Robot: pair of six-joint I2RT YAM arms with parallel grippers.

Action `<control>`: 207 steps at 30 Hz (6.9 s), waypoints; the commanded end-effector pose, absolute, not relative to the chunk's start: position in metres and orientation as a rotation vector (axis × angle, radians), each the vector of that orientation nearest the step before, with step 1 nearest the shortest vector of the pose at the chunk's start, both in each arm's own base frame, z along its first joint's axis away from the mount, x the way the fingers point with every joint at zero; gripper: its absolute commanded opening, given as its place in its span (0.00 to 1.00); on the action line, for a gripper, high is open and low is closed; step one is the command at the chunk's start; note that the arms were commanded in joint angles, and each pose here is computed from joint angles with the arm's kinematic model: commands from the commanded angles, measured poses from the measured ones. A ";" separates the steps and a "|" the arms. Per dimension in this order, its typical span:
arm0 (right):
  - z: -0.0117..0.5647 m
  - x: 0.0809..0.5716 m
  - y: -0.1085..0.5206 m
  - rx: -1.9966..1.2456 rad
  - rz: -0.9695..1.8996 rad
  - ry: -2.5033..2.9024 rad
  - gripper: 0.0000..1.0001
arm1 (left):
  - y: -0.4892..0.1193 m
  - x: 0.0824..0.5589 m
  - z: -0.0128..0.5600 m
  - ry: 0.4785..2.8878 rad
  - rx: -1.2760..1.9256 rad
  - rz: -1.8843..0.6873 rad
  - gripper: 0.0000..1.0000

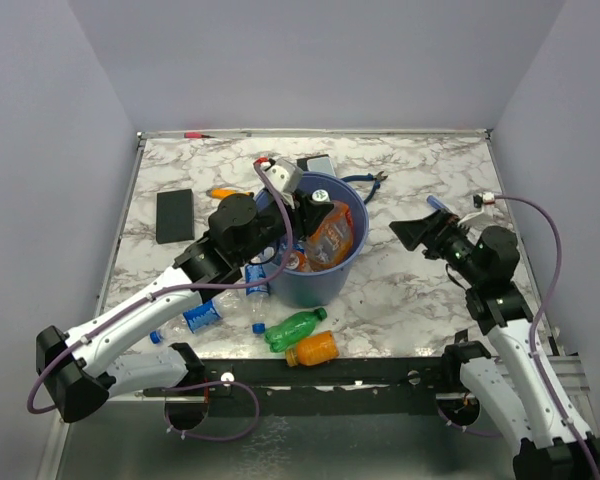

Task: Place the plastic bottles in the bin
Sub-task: Place the plastic bottle in the trash bin, then move the trash bin to the center of the board, then pick up the plastic bottle at the center of the board.

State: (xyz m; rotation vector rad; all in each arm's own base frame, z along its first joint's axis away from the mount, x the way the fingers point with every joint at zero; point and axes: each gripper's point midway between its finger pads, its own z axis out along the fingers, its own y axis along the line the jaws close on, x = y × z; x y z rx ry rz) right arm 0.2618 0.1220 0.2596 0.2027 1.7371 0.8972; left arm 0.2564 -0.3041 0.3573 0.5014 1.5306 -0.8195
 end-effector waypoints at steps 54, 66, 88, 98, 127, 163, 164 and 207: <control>0.268 0.254 0.152 0.072 1.093 1.722 0.98 | -0.290 0.253 0.284 1.583 0.867 -0.525 0.14; 0.274 0.253 0.147 0.071 1.058 1.715 0.98 | -0.279 0.232 0.376 1.397 0.744 -0.650 0.99; 0.230 0.241 0.156 0.157 1.176 1.830 0.98 | -0.182 0.245 0.312 1.743 -0.195 -0.666 0.99; 0.217 0.236 0.163 0.203 1.282 1.826 0.98 | -0.205 0.254 0.282 1.799 -0.184 -0.719 0.95; 0.224 0.261 0.134 0.348 1.048 1.815 0.99 | -0.243 0.331 0.328 1.639 -0.200 -0.606 0.00; 0.245 0.241 0.090 0.436 0.750 1.828 1.00 | -0.187 0.392 0.367 1.581 -0.427 -0.489 0.99; 0.243 0.239 0.088 0.442 0.743 1.830 1.00 | -0.175 0.391 0.365 1.568 -0.467 -0.461 0.99; 0.268 0.228 0.059 0.399 0.526 1.734 1.00 | -0.222 0.518 0.056 2.124 -0.984 -0.457 0.99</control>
